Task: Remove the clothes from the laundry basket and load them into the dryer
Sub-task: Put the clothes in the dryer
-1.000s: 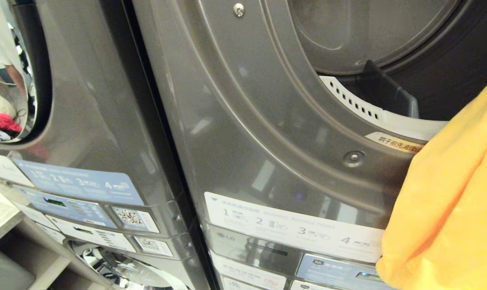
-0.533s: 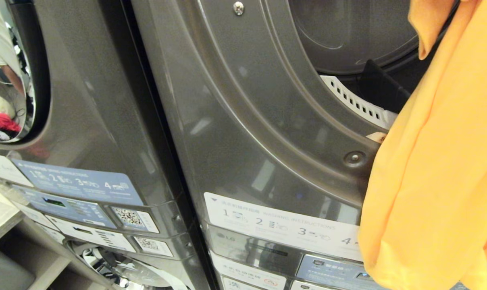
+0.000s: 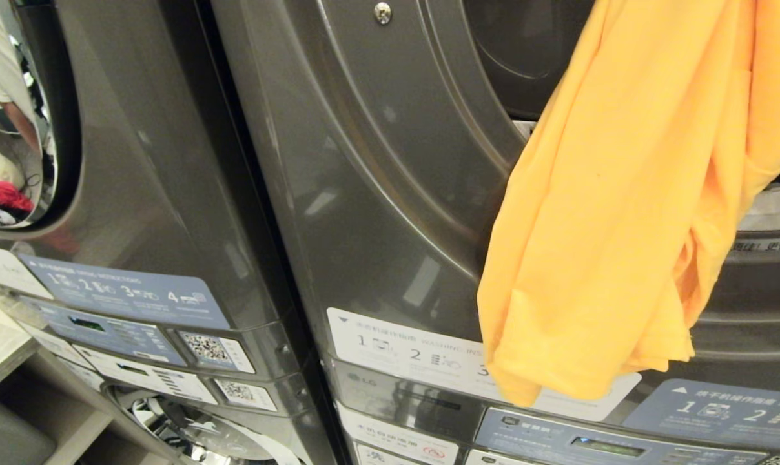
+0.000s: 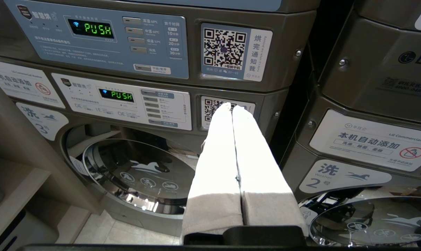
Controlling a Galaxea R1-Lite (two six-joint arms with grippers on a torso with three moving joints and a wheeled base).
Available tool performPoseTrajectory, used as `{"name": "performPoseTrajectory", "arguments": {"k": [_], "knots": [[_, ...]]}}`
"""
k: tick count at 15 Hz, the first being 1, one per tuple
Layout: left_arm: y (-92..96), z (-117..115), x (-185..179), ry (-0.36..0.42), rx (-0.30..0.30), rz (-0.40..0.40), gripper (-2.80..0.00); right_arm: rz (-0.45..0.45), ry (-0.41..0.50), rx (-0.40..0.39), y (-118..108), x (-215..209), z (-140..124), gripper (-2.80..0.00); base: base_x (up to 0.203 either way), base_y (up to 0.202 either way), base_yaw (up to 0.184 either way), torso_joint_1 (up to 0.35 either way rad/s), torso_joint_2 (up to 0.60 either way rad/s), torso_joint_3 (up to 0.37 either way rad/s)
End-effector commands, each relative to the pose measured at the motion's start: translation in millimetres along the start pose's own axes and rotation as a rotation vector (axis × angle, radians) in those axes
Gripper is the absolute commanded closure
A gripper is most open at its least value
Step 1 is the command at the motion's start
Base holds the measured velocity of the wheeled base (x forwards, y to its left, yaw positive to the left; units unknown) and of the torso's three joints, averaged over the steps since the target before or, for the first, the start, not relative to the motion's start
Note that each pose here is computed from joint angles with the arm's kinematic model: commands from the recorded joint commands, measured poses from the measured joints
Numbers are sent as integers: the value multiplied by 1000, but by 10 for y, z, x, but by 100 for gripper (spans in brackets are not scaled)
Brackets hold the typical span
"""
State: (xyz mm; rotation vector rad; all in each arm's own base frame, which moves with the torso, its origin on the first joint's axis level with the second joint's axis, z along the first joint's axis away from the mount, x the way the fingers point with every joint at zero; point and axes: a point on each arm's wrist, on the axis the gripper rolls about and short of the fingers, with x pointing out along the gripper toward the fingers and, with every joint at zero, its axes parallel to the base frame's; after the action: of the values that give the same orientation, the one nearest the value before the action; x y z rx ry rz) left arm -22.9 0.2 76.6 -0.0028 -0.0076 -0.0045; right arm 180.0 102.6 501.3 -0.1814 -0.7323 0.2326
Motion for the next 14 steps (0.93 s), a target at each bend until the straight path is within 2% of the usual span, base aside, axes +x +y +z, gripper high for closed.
{"name": "performPoseTrajectory", "arguments": {"k": [1, 3, 6, 8, 10, 12, 14], "knots": [[0, 0, 1, 2, 0, 0, 0, -46, 53, -34, 95, 132, -184, 0, 0, 0, 0, 0, 0, 0], [0, 0, 1, 2, -2, 1, 0, -169, 101, -81, 40, 103, -143, 0, 0, 0, 0, 0, 0, 0], [0, 0, 1, 2, -2, 1, 0, -334, 124, -80, -7, 103, -119, 0, 0, 0, 0, 0, 0, 0], [0, 0, 1, 2, -2, 1, 0, -424, 124, -73, 34, 187, -233, 0, 0, 0, 0, 0, 0, 0], [0, 0, 1, 2, -2, 1, 0, -441, 134, -97, 72, 239, -324, 0, 0, 0, 0, 0, 0, 0], [0, 0, 1, 2, -2, 1, 0, -416, 157, -177, 136, 313, -472, 0, 0, 0, 0, 0, 0, 0], [0, 0, 1, 2, -2, 1, 0, -388, 160, -190, 197, 367, -585, 0, 0, 0, 0, 0, 0, 0]]}}
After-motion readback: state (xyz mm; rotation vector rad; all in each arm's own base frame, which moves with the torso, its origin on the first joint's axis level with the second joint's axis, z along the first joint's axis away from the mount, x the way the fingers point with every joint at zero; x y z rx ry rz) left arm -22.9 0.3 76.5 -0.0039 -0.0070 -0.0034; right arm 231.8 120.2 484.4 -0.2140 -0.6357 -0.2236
